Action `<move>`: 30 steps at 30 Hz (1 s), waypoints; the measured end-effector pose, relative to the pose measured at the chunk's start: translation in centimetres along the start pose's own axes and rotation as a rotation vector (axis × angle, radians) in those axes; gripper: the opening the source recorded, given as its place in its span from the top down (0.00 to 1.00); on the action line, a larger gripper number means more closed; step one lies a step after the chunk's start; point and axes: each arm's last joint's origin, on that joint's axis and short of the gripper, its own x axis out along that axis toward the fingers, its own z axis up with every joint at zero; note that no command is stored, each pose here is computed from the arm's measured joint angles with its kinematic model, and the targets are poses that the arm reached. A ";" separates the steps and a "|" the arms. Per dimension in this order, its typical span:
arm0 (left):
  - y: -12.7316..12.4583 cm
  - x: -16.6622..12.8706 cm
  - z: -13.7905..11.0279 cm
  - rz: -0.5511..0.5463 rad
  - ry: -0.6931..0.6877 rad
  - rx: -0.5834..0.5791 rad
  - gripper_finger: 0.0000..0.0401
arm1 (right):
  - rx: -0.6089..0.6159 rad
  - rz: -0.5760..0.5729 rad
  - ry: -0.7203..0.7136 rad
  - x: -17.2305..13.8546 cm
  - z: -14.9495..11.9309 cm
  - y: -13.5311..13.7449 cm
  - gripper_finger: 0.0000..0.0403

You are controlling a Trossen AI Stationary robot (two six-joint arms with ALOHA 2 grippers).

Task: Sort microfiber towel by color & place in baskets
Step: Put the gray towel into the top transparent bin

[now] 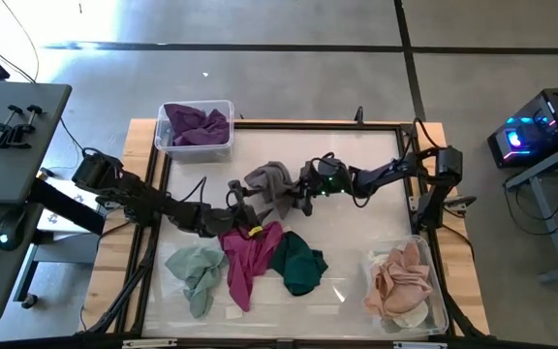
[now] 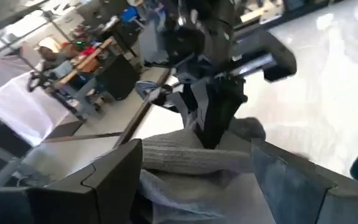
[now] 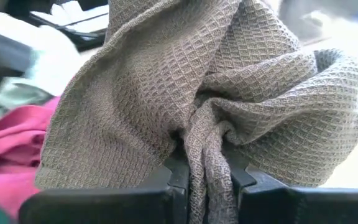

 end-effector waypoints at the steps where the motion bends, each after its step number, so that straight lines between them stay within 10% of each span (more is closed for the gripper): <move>1: 0.2 0.3 -0.1 -0.008 0.003 0.000 0.28 | -0.001 0.014 -0.002 0.0 0.0 0.1 0.93; 30: 2.4 4.4 -2.8 -0.259 0.040 -0.105 0.28 | -0.067 0.164 -0.068 0.8 1.8 2.0 0.93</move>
